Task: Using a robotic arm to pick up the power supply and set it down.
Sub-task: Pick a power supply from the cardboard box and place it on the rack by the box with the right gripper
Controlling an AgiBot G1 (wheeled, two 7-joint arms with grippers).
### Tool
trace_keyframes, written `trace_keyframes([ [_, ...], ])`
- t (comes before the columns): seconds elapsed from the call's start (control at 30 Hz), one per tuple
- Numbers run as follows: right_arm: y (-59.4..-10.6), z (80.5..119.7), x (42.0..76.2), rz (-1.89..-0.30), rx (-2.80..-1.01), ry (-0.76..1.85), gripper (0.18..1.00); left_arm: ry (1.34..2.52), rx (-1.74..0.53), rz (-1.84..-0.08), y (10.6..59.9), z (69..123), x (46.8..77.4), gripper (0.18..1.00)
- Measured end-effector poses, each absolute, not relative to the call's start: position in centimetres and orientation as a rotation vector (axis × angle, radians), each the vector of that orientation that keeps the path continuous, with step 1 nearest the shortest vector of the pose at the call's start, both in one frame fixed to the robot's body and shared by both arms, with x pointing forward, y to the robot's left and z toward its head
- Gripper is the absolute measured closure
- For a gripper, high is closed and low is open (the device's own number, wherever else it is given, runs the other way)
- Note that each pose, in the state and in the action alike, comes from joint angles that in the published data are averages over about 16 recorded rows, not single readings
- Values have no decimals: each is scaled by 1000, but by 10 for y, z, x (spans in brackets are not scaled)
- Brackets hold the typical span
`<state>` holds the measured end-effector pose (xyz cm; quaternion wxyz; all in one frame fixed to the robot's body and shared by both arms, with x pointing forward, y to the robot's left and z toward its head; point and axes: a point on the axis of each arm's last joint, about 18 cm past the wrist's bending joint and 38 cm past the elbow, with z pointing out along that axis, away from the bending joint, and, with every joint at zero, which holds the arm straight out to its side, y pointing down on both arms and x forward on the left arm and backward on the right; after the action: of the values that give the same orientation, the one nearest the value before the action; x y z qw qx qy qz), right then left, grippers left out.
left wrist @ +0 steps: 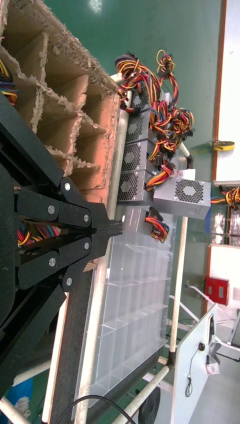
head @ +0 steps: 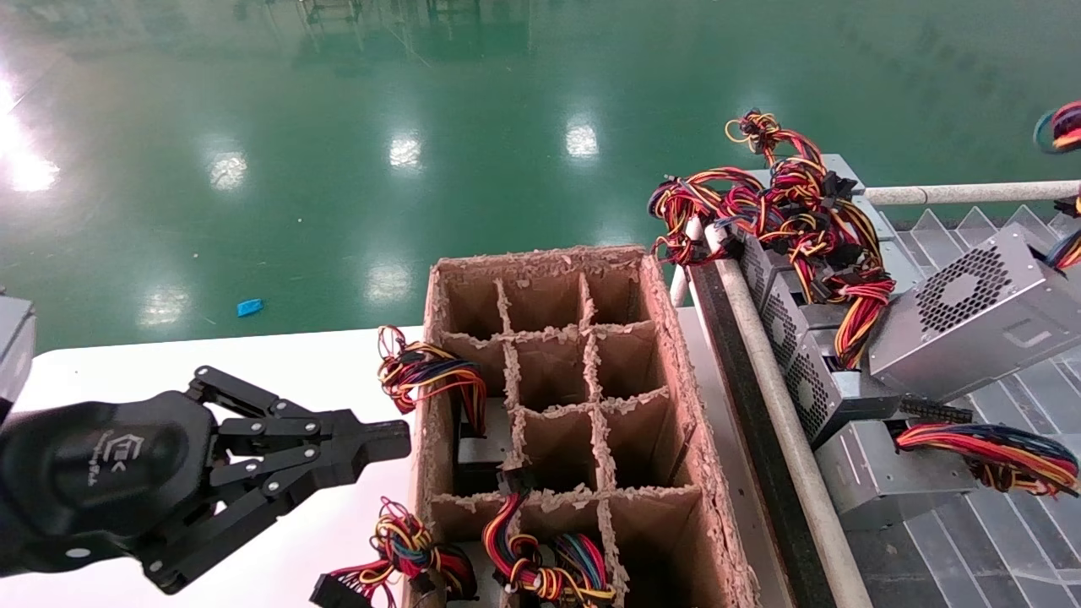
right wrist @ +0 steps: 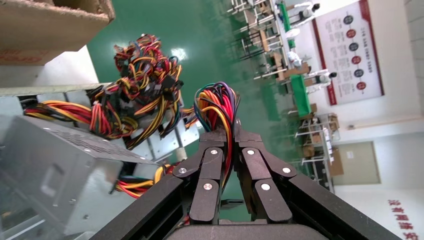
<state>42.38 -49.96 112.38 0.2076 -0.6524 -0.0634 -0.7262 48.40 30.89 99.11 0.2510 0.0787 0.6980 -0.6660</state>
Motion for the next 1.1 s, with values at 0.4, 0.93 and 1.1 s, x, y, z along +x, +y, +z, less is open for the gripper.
trace_keyframes([
  [0.4,-512,1122,421,-2033,-1818,-121,981,1900,214,-1812,309,991,484,993],
  [0.93,-523,1093,432,-2117,-1682,-75,982,1900,214,-1812,309,991,484,993],
  [1.1,-528,1075,441,-2147,-1638,-25,982,1900,214,-1812,309,991,484,993],
])
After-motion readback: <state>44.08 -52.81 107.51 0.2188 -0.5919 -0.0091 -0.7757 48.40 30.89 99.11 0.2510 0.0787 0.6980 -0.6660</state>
